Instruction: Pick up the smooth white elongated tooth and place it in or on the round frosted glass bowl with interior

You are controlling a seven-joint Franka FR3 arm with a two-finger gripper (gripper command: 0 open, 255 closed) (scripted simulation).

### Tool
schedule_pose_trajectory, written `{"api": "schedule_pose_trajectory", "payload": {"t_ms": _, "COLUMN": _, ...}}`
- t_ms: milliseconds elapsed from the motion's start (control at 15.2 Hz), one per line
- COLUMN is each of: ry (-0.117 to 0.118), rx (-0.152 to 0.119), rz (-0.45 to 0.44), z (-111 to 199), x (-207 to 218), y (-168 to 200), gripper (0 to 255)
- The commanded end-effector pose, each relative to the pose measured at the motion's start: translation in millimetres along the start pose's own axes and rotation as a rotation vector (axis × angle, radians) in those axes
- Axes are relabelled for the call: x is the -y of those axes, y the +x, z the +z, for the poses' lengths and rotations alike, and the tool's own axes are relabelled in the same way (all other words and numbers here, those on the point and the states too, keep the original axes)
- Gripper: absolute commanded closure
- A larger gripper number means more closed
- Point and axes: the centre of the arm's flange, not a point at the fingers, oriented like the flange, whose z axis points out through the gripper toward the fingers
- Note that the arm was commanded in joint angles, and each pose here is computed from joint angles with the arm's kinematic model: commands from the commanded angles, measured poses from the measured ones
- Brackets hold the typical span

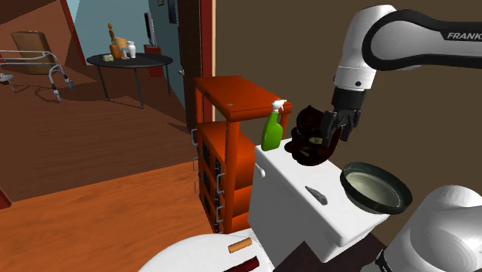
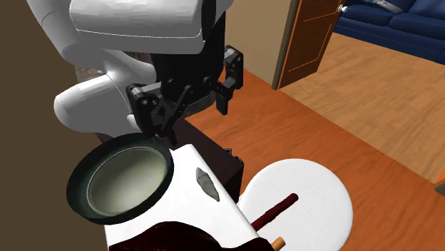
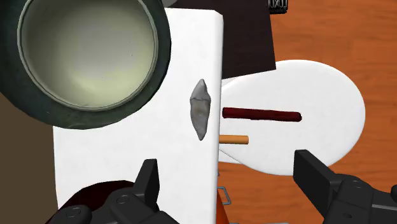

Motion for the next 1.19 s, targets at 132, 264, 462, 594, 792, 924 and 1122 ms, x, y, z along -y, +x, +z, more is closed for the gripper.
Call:
{"api": "schedule_pose_trajectory", "payload": {"t_ms": 132, "ry": -0.004, "rx": 0.016, "rz": -0.004, "z": 25.9, "x": -0.4, "y": 7.7, "gripper": 0}}
{"api": "schedule_pose_trajectory", "payload": {"t_ms": 264, "ry": -0.008, "rx": 0.033, "rz": -0.008, "z": 51.9, "x": -0.9, "y": 15.0, "gripper": 0}}
{"api": "schedule_pose_trajectory", "payload": {"t_ms": 462, "ry": -0.013, "rx": 0.058, "rz": -0.014, "z": 91.1, "x": -1.7, "y": 25.1, "gripper": 0}}
{"api": "schedule_pose_trajectory", "payload": {"t_ms": 594, "ry": -0.017, "rx": 0.074, "rz": -0.018, "z": 117.4, "x": -2.4, "y": 31.3, "gripper": 0}}
{"api": "schedule_pose_trajectory", "payload": {"t_ms": 792, "ry": -0.023, "rx": 0.099, "rz": -0.024, "z": 157.1, "x": -3.5, "y": 39.8, "gripper": 0}}
{"api": "schedule_pose_trajectory", "payload": {"t_ms": 924, "ry": -0.024, "rx": 0.106, "rz": -0.026, "z": 173.3, "x": -3.9, "y": 41.5, "gripper": 0}}
{"api": "schedule_pose_trajectory", "payload": {"t_ms": 1122, "ry": -0.024, "rx": 0.106, "rz": -0.026, "z": 189.0, "x": -4.3, "y": 39.8, "gripper": 0}}
